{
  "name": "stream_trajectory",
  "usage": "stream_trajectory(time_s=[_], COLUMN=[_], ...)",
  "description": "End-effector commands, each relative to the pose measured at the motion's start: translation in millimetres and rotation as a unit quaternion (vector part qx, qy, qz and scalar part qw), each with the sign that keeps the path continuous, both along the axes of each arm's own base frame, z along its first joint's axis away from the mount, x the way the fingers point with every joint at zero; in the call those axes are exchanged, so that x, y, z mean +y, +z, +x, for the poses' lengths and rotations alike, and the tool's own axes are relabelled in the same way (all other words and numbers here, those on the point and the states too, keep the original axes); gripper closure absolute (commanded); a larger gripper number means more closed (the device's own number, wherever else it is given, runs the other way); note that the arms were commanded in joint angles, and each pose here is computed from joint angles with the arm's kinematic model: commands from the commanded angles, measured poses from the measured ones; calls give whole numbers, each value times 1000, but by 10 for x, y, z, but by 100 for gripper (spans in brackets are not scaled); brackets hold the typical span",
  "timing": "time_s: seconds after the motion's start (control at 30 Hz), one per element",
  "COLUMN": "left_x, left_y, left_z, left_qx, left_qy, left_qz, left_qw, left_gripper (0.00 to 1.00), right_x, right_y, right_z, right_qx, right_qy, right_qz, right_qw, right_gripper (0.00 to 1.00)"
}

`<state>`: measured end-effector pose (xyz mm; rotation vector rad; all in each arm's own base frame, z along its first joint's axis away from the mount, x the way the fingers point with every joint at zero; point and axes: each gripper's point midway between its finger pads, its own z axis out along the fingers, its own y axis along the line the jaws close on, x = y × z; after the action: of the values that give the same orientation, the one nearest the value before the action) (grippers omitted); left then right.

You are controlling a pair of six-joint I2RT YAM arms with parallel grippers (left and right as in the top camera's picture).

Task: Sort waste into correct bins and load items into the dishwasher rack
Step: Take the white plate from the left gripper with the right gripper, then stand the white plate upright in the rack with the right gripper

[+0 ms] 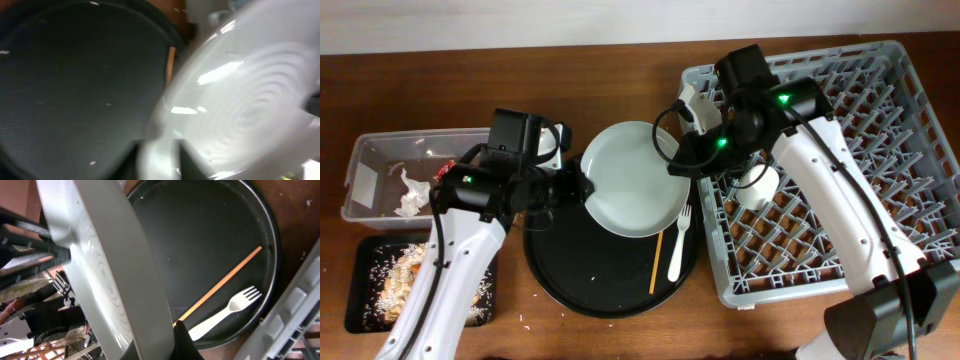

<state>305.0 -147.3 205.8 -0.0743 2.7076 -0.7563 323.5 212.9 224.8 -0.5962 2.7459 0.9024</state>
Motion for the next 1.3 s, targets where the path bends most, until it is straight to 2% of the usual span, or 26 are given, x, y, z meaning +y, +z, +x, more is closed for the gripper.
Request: stream_trajectory(time_s=[0.0,0.07,0.1,0.27,0.33,0.47,0.5,0.53,0.63,0.73,1.0,1.27], left_x=[-271,-221,-167,-110,-110,-109,-109,-109,-110,-109,-110,-110], left_y=[269,249,222,188,186,186,186,186,186,186,186,186], left_z=[-97,-52,-20,-2,-4,-2,-3,-2,-3,-2,-3,-3], left_qx=[-26,-32,-36,-43,-43,-43,-43,-43,-43,-43,-43,-43], left_qy=[-62,-52,-42,-43,-43,-43,-42,-43,-43,-43,-43,-43], left_qz=[-59,-44,-28,-6,-6,-6,-6,-6,-6,-6,-6,-6], left_qw=[996,997,998,998,998,998,998,998,998,998,998,998], left_gripper=[18,13,7,3,1,1,1,1,1,1,1,1], right_x=[-73,-189,-294,-1090,-1668,-2408,-2659,-2785,-2866,-3030,-3021,-2874], right_y=[-111,-107,-82,267,388,487,506,531,573,615,141,-178], right_z=[84,155,222,626,745,740,726,714,739,704,545,471], right_qx=[-14,-15,-18,-75,-114,-154,-160,-165,-177,-177,-113,-77], right_qy=[-2,-20,-35,-146,-214,-273,-295,-298,-296,-310,-280,-257], right_qz=[-34,-35,-35,-48,-118,-255,-320,-354,-377,-419,-438,-409], right_qw=[999,999,999,985,963,914,886,871,860,835,847,872], right_gripper=[96,96,96,96,96,96,96,96,96,96,96,96])
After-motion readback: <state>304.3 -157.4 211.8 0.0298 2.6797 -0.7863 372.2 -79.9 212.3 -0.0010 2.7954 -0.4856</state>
